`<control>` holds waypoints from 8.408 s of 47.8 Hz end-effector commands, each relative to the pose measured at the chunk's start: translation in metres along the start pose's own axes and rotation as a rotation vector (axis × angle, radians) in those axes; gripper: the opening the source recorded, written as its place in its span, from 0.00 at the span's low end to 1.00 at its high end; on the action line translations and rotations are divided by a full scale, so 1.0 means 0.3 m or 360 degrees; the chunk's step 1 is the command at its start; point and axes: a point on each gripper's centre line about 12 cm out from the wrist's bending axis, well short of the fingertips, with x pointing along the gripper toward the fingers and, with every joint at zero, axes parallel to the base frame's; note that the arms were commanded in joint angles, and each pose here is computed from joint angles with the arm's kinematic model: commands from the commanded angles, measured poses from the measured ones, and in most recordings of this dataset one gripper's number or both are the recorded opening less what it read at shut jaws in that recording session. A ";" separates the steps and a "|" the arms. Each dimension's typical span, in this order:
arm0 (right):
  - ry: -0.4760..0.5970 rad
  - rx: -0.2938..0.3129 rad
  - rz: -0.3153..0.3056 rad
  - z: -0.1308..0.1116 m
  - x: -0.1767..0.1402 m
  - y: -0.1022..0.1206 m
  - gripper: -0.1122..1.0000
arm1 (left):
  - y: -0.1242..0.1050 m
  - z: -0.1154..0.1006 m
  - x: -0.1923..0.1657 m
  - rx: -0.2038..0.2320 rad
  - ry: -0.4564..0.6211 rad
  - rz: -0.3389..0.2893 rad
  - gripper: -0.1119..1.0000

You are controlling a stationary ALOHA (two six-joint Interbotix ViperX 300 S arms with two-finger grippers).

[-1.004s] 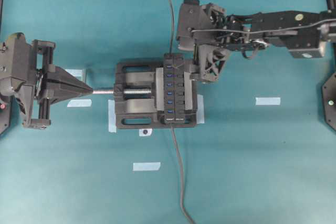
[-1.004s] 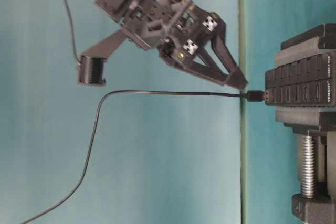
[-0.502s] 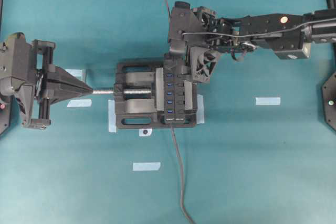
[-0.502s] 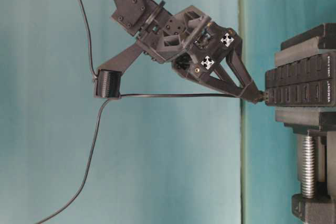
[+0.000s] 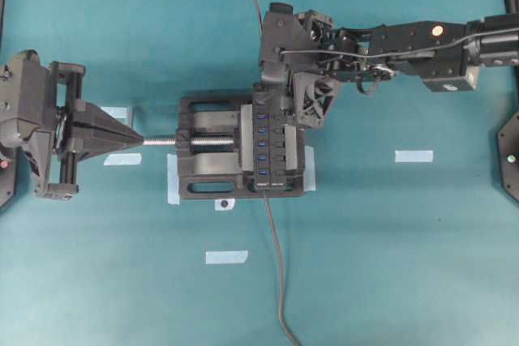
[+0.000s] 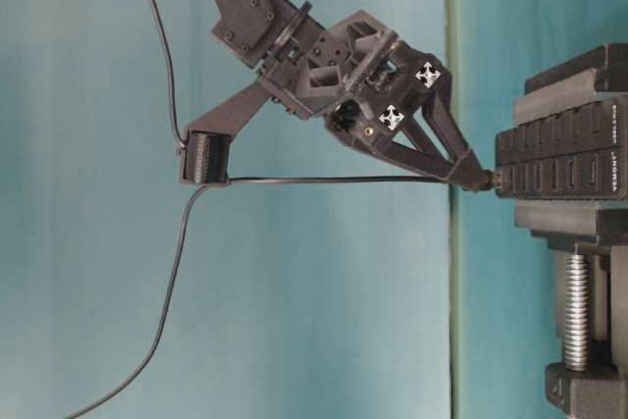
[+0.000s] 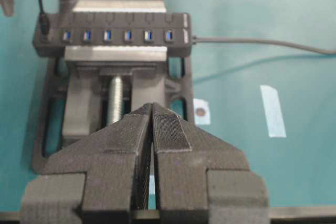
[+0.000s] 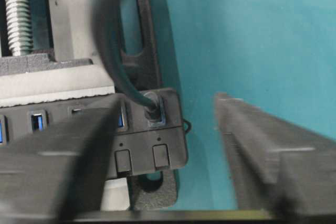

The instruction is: Insert the USB into the second port from the front of the fixed hub.

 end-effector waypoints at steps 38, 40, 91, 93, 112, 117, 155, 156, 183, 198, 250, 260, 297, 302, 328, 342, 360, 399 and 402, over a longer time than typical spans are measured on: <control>-0.0082 -0.0039 0.0021 0.054 -0.032 0.032 0.16 | -0.002 0.019 -0.001 0.0001 -0.0027 -0.0003 0.10; -0.0079 -0.0034 0.0021 0.053 -0.032 0.032 0.16 | -0.002 0.019 -0.001 0.0001 -0.0027 -0.0003 0.10; -0.0228 -0.0027 0.0015 0.150 -0.195 0.030 0.16 | -0.002 0.023 -0.001 0.0001 -0.0029 -0.0003 0.10; -0.0226 -0.0028 0.0019 0.150 -0.195 0.034 0.16 | -0.002 0.021 -0.001 0.0001 -0.0029 -0.0003 0.10; -0.0215 -0.0042 0.0074 0.165 -0.237 0.089 0.16 | -0.002 0.023 -0.001 0.0001 -0.0032 -0.0003 0.10; -0.0218 -0.0034 0.0089 0.168 -0.243 0.105 0.16 | -0.002 0.023 -0.001 0.0001 -0.0032 -0.0003 0.10; -0.0132 -0.0033 0.0199 0.120 -0.196 0.230 0.16 | -0.002 0.019 -0.001 -0.0001 -0.0027 -0.0003 0.10; -0.0125 -0.0035 0.0200 0.117 -0.191 0.232 0.16 | 0.000 0.018 -0.001 -0.0002 -0.0024 0.0000 0.10; -0.0051 -0.0022 0.0237 0.075 -0.131 0.284 0.16 | 0.000 0.022 -0.001 -0.0002 -0.0032 -0.0001 0.10; -0.0017 -0.0035 0.0247 0.056 -0.113 0.300 0.16 | 0.000 0.019 -0.001 0.0000 -0.0029 0.0000 0.10; 0.0028 -0.0029 0.0259 0.029 -0.091 0.314 0.16 | 0.000 0.020 -0.001 -0.0002 -0.0032 -0.0001 0.10; 0.0033 -0.0027 0.0257 0.024 -0.079 0.314 0.16 | 0.000 0.017 -0.001 -0.0002 -0.0027 -0.0001 0.10; 0.0140 -0.0033 0.0236 0.016 -0.102 0.291 0.15 | 0.000 0.012 0.000 -0.0002 -0.0024 -0.0001 0.10; 0.0128 -0.0033 0.0235 0.024 -0.103 0.289 0.15 | 0.000 0.010 0.000 0.0000 -0.0022 0.0000 0.10; 0.0229 -0.0057 0.0232 0.032 -0.098 0.291 0.15 | 0.002 0.003 0.001 -0.0005 -0.0015 0.0004 0.10; 0.0233 -0.0066 0.0236 0.039 -0.078 0.299 0.15 | 0.002 0.005 0.000 -0.0005 -0.0020 0.0004 0.10; 0.0254 -0.0073 0.0239 0.037 -0.063 0.307 0.15 | 0.001 0.007 0.000 -0.0003 -0.0022 0.0002 0.10; 0.0366 -0.0090 0.0246 -0.032 -0.021 0.324 0.15 | 0.002 0.005 0.000 -0.0005 -0.0020 0.0004 0.10; 0.0373 -0.0092 0.0249 -0.038 -0.020 0.329 0.15 | 0.002 0.007 0.000 -0.0005 -0.0022 0.0004 0.10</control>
